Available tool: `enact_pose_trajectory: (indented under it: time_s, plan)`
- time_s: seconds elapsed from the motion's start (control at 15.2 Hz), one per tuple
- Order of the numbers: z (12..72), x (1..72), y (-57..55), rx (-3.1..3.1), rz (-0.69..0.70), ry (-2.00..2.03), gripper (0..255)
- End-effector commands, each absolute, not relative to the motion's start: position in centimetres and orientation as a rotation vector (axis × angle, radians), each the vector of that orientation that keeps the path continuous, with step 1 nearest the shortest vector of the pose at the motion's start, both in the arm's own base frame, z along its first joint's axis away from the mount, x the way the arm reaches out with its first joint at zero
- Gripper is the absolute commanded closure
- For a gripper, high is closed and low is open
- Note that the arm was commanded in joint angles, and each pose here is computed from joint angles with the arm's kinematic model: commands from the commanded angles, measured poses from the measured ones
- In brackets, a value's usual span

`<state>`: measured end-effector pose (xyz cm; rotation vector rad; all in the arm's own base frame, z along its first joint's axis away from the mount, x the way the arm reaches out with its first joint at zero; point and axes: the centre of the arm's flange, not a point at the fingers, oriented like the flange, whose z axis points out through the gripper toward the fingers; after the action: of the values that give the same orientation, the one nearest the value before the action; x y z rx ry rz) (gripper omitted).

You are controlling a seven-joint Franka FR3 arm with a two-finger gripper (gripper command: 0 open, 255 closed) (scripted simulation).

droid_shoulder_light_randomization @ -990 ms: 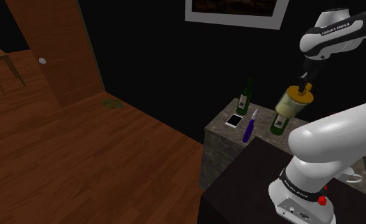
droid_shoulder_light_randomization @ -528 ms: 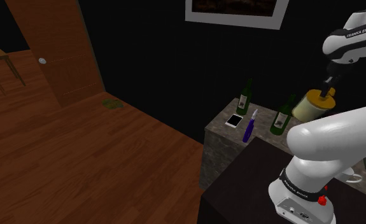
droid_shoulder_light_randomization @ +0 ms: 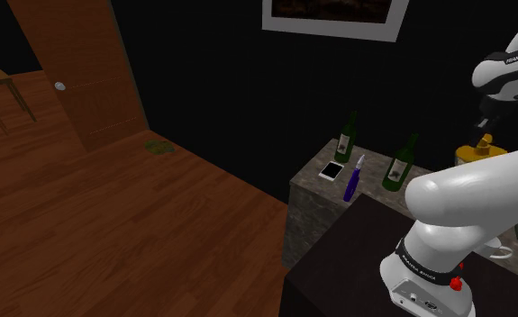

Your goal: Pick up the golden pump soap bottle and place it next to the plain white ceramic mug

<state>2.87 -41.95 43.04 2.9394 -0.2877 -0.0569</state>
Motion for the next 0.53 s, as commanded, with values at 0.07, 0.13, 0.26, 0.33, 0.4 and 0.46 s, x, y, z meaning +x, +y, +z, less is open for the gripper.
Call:
enact_pose_trajectory:
  time_s: [0.07, 0.13, 0.26, 0.33, 0.4, 0.46]
  plan:
    - [41.5, 2.8, -42.0, 2.938, -0.056, -0.287, 255]
    - [41.0, 2.8, -42.0, 2.938, -0.056, -0.287, 255]
    - [39.9, 2.8, -42.0, 2.938, -0.056, -0.287, 255]
    - [39.4, 2.8, -42.0, 2.938, -0.056, -0.287, 255]
    - [38.8, 2.8, -42.0, 2.938, -0.056, -0.287, 255]
    - [38.3, 2.8, -42.0, 2.938, -0.056, -0.287, 255]
